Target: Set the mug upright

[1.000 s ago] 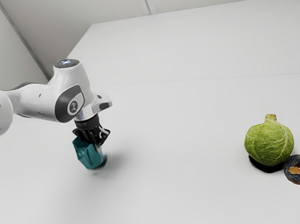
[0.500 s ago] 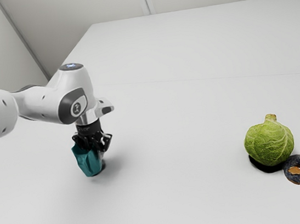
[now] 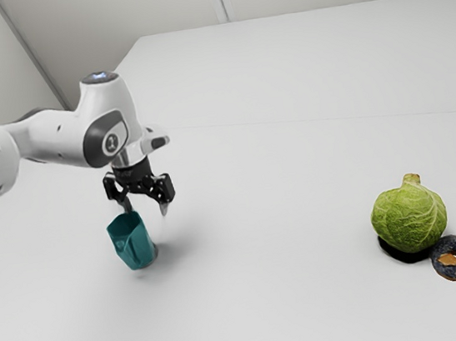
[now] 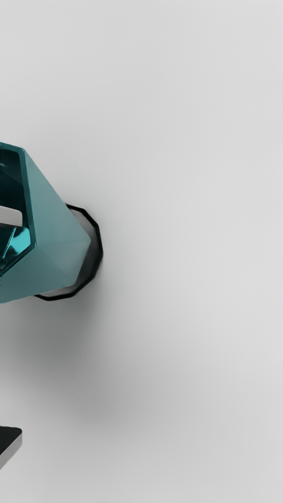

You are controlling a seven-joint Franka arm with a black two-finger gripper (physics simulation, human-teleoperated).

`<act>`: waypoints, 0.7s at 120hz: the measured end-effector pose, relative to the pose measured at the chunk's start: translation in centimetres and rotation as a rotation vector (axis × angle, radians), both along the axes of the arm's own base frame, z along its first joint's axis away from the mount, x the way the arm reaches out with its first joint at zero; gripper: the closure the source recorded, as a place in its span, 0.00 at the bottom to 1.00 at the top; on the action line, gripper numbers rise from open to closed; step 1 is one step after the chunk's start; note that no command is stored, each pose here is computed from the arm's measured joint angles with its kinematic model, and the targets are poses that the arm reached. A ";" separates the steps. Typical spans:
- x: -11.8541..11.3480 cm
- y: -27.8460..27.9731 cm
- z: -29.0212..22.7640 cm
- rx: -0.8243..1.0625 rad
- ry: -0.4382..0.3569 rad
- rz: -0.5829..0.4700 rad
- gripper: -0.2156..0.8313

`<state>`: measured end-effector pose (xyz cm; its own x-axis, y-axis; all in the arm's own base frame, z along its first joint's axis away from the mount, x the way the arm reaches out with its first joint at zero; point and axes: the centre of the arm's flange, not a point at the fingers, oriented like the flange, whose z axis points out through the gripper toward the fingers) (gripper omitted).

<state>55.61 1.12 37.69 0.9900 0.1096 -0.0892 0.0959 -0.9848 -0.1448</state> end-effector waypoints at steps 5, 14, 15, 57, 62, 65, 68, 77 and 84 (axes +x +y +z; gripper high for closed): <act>0.2 0.0 0.5 -0.002 -0.006 0.000 0.25; 0.5 0.0 1.4 -0.005 -0.021 -0.002 0.23; 0.5 0.0 1.6 -0.005 -0.023 -0.002 0.23; 2.8 0.3 12.3 -0.007 -0.165 -0.094 0.21; 2.9 0.3 13.9 -0.007 -0.174 -0.103 0.21; 2.8 0.4 14.8 -0.010 -0.177 -0.107 0.21; 2.6 0.5 15.7 -0.013 -0.180 -0.111 0.21; 2.3 1.0 18.4 -0.015 -0.195 -0.118 0.21; 2.2 1.4 20.0 -0.015 -0.201 -0.120 0.21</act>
<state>57.80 2.54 57.65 0.9939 -0.0099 0.1102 0.0034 -0.9928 -0.1199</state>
